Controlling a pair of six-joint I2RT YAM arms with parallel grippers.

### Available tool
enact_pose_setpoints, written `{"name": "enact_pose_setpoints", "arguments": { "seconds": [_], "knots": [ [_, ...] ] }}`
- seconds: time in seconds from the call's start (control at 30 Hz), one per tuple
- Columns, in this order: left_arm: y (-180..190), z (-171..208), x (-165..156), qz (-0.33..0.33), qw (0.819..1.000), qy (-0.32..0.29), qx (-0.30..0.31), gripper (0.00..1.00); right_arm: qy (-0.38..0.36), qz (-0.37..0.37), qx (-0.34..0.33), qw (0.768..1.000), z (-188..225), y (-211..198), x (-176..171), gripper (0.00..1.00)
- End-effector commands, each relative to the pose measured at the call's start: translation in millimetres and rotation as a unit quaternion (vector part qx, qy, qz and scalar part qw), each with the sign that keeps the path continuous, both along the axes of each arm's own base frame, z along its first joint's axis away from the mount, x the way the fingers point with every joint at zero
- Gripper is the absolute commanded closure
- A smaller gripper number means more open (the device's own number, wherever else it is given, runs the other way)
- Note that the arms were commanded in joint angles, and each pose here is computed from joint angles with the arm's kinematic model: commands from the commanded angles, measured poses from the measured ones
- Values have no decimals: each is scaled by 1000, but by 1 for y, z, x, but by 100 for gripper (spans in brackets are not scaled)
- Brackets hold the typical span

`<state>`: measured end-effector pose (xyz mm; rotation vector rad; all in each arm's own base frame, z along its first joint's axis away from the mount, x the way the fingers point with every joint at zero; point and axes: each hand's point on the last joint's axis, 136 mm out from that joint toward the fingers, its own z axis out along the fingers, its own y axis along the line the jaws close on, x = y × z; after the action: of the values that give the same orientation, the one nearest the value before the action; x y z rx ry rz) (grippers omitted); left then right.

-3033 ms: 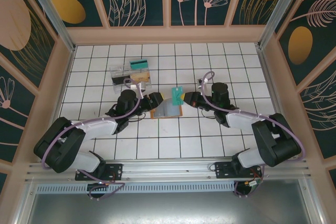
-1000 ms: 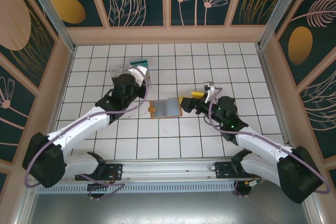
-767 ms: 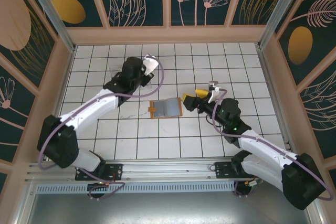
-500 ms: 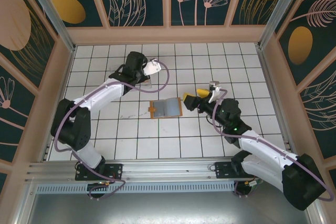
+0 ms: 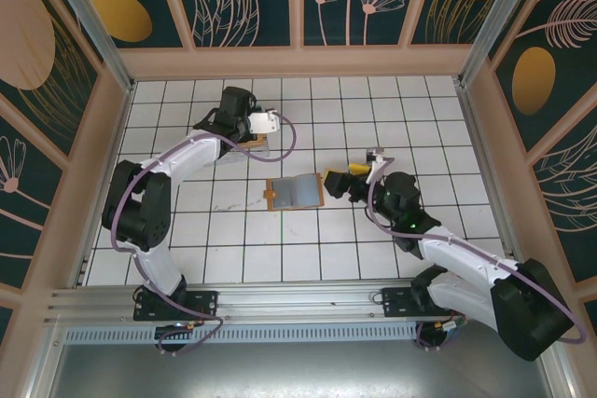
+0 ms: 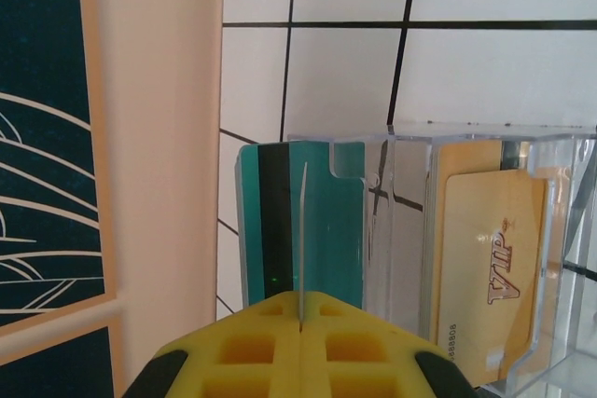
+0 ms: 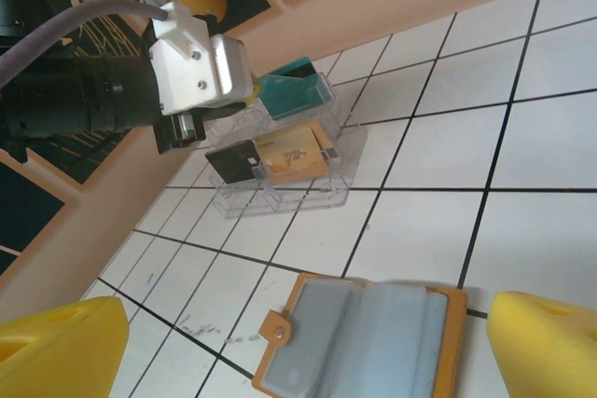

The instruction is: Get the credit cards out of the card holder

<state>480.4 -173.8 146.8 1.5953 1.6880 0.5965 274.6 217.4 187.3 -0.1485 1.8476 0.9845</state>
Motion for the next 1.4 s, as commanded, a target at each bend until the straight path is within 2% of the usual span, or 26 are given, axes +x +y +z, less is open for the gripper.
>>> {"name": "enact_pose_setpoints", "arguments": {
  "seconds": [0.0,0.67,0.7,0.73,0.77,1.1,1.2,1.37],
  "knots": [
    [-1,-5,7,-13,1000,-1,8,100,-8,1,9,1000,10,1,4,1],
    [3,-18,22,1,1000,-4,13,100,5,12,7,1000,2,6,5,1],
    [3,-19,22,2,1000,-4,13,92,6,12,6,1000,2,6,5,1],
    [3,-19,23,4,1000,-6,14,78,7,11,6,1000,1,5,6,1],
    [4,-20,23,5,1000,-7,15,72,8,13,6,1000,0,6,5,1],
    [12,-4,41,47,997,-52,-12,68,13,25,5,1000,-1,10,4,1],
    [14,8,47,60,995,-77,-20,60,14,30,6,999,-1,11,4,1],
    [17,22,53,74,992,-93,-36,60,22,40,4,999,-3,15,3,1]
  ]
}}
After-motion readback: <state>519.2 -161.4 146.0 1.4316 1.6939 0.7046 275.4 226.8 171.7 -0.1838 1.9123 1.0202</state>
